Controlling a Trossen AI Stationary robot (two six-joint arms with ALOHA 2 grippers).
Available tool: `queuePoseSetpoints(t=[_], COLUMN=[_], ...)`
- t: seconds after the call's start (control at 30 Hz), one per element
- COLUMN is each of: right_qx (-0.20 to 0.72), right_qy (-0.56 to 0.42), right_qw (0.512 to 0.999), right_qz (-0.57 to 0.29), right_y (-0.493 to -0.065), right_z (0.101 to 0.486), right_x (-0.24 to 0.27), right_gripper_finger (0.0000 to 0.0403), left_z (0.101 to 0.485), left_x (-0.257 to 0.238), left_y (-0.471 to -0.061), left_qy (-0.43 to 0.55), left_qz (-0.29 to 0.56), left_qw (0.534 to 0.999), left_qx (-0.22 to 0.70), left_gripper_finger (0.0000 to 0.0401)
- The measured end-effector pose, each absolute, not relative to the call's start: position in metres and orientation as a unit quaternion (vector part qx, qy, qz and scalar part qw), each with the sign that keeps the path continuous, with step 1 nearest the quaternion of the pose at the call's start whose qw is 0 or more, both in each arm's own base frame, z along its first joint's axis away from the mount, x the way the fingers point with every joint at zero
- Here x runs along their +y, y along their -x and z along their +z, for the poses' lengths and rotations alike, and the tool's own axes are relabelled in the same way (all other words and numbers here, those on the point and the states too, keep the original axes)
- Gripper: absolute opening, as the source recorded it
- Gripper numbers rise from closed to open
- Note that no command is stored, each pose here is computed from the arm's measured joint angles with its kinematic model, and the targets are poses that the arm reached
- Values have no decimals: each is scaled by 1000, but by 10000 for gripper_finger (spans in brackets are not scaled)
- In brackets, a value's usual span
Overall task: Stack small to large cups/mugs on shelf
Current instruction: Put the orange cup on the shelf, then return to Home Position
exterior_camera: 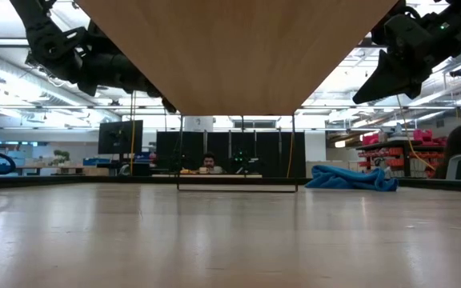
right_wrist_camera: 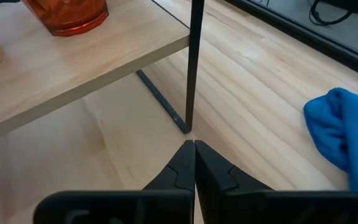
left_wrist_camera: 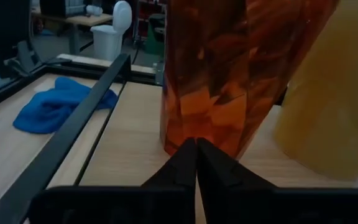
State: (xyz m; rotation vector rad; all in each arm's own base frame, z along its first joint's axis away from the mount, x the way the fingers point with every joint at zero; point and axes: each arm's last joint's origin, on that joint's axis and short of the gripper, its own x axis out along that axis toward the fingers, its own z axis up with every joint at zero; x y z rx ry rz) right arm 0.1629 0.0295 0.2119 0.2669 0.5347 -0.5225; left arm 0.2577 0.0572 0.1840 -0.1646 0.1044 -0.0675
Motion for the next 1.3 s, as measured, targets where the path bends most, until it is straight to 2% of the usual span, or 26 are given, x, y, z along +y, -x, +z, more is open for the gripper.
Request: queuePoseSetpoints(t=[0.17, 0.33, 0.57, 0.77, 1.1, 1.3], right_qx=[260, 260, 261, 270, 284, 290], right_qy=[-133, -133, -133, -126, -118, -136], right_qw=[922, 922, 922, 920, 916, 914], right_qz=[-254, -254, -254, -255, -258, -248], right_y=[-163, -163, -163, -162, -160, -159], right_z=[212, 212, 212, 210, 208, 208], right_x=[30, 30, 30, 29, 29, 30], right_gripper_finger=[9, 9, 9, 9, 9, 9], left_z=[184, 187, 205, 216, 222, 211], left_x=[61, 60, 56, 54, 46, 43], left_y=[-257, -254, -238, -213, -168, -152], left_qy=[93, 91, 95, 112, 174, 219], left_qz=[-26, -23, -8, 85, 176, 222], left_qw=[994, 994, 993, 982, 949, 913], left_qx=[54, 60, 76, 123, 197, 262], left_gripper_finger=[25, 12, 13, 25, 7, 30])
